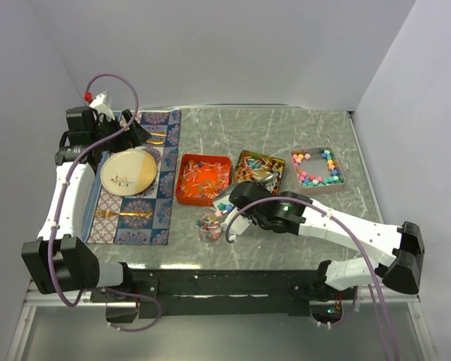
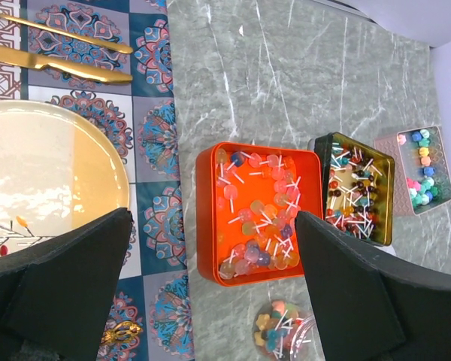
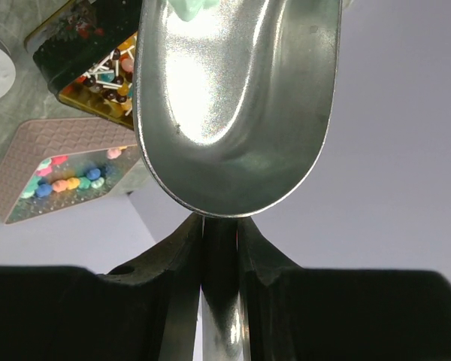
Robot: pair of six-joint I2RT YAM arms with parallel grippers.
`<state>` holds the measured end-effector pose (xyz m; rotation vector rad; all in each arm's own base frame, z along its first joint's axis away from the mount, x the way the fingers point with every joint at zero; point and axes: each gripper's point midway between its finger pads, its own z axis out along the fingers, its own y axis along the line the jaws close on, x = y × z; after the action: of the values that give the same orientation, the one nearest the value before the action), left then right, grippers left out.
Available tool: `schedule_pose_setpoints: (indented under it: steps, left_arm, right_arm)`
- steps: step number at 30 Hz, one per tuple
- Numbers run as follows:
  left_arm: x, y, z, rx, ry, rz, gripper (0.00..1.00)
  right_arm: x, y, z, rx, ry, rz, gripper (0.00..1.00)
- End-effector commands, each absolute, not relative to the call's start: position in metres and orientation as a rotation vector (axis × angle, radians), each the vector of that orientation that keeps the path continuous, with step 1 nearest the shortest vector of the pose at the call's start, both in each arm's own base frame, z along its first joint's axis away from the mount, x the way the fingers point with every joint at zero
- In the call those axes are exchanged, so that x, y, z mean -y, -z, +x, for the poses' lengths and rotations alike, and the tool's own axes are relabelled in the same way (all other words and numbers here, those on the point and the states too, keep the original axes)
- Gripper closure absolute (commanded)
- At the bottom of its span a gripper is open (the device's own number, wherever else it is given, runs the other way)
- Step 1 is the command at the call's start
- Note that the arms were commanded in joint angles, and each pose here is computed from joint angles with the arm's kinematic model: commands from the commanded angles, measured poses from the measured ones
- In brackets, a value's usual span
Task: Pack the candies
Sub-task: Place the fake candies in the packing bottle.
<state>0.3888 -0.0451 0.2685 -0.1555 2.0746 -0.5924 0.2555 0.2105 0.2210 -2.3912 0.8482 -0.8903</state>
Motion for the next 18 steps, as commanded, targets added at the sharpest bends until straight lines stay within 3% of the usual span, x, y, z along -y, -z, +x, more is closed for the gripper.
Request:
schedule_pose_setpoints:
  steps: [1, 14, 18]
  left_arm:
    - [0.05, -0.287, 0.394, -2.01, 0.625, -0.121, 0.03]
    - [0.053, -0.29, 0.393, -1.999, 0.653, -0.119, 0.03]
    - [0.055, -0.296, 0.393, -1.99, 0.665, -0.115, 0.03]
  right_arm:
    - [-0.225, -0.245, 0.264, -0.796, 1.008, -2.334, 1.0]
    - [-0.231, -0.268, 0.275, -0.83, 1.092, -2.318, 1.0]
    - [-0.196, -0.283, 0.298, -1.007, 1.129, -2.28, 1.0]
